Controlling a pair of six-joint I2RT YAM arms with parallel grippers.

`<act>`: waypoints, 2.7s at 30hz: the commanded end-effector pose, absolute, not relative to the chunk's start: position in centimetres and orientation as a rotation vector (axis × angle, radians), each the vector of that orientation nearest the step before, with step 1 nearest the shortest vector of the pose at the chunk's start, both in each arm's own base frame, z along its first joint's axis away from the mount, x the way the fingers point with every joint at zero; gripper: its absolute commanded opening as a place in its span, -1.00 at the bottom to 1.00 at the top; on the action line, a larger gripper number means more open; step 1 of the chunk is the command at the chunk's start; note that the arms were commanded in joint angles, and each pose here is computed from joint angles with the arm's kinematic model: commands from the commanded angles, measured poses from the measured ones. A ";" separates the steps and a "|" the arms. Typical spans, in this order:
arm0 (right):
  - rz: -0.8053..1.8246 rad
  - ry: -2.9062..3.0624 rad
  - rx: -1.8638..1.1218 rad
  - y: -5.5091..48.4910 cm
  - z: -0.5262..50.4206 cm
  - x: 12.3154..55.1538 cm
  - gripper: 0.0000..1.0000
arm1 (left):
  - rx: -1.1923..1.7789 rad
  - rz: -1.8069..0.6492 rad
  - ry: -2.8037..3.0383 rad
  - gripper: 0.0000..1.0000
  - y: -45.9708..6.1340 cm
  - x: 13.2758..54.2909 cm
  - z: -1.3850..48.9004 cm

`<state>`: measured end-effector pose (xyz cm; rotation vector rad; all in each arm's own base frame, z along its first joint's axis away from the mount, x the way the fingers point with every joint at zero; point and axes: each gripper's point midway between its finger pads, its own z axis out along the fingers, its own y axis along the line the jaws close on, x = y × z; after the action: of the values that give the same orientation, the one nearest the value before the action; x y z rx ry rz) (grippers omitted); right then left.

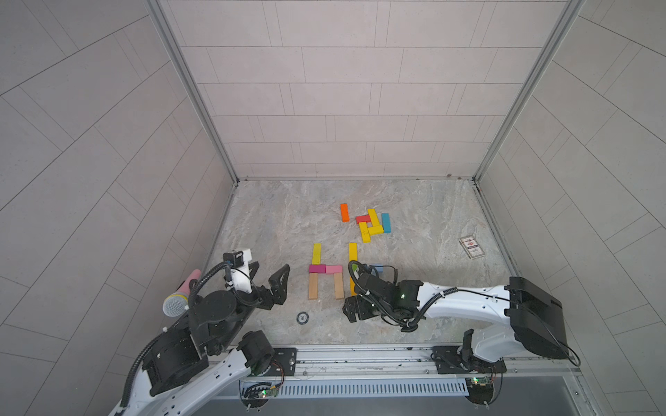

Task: Assemble the letter h with building blocks
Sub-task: Assemble the building block at the center of the board.

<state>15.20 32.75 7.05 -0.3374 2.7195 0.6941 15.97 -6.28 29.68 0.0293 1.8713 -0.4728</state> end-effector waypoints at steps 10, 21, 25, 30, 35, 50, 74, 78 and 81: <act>0.832 2.719 -0.308 36.3 6.3 14.6 1.00 | 0.041 -0.461 1.874 1.00 -6.6 16.3 29.5; 0.762 2.739 -0.256 36.0 5.1 15.8 0.99 | 0.038 -0.457 1.874 1.00 -6.6 16.3 29.5; 0.753 2.750 -0.244 36.1 4.9 16.1 0.99 | 0.038 -0.458 1.873 1.00 -6.6 16.3 29.5; 0.763 2.755 -0.237 36.5 4.6 16.1 0.99 | 0.038 -0.456 1.874 1.00 -6.6 16.3 29.5; 0.750 2.765 -0.230 36.4 4.2 16.2 0.99 | 0.037 -0.453 1.874 1.00 -6.5 16.4 29.5; 0.722 2.768 -0.208 36.0 3.8 17.0 1.00 | 0.040 -0.451 1.878 1.00 -6.6 16.4 29.5; 0.721 2.766 -0.188 35.8 3.8 17.8 1.00 | 0.041 -0.445 1.884 1.00 -6.6 16.5 29.3; 0.745 2.747 -0.209 36.0 5.1 17.3 1.00 | 0.039 -0.444 1.885 1.00 -6.6 16.5 29.3; 0.768 2.699 -0.248 36.2 7.3 17.1 1.00 | 0.040 -0.445 1.887 1.00 -6.7 16.5 29.3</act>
<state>17.10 36.19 4.74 -0.2233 2.7517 0.7574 16.18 -6.59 29.55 0.0338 1.8827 -0.4693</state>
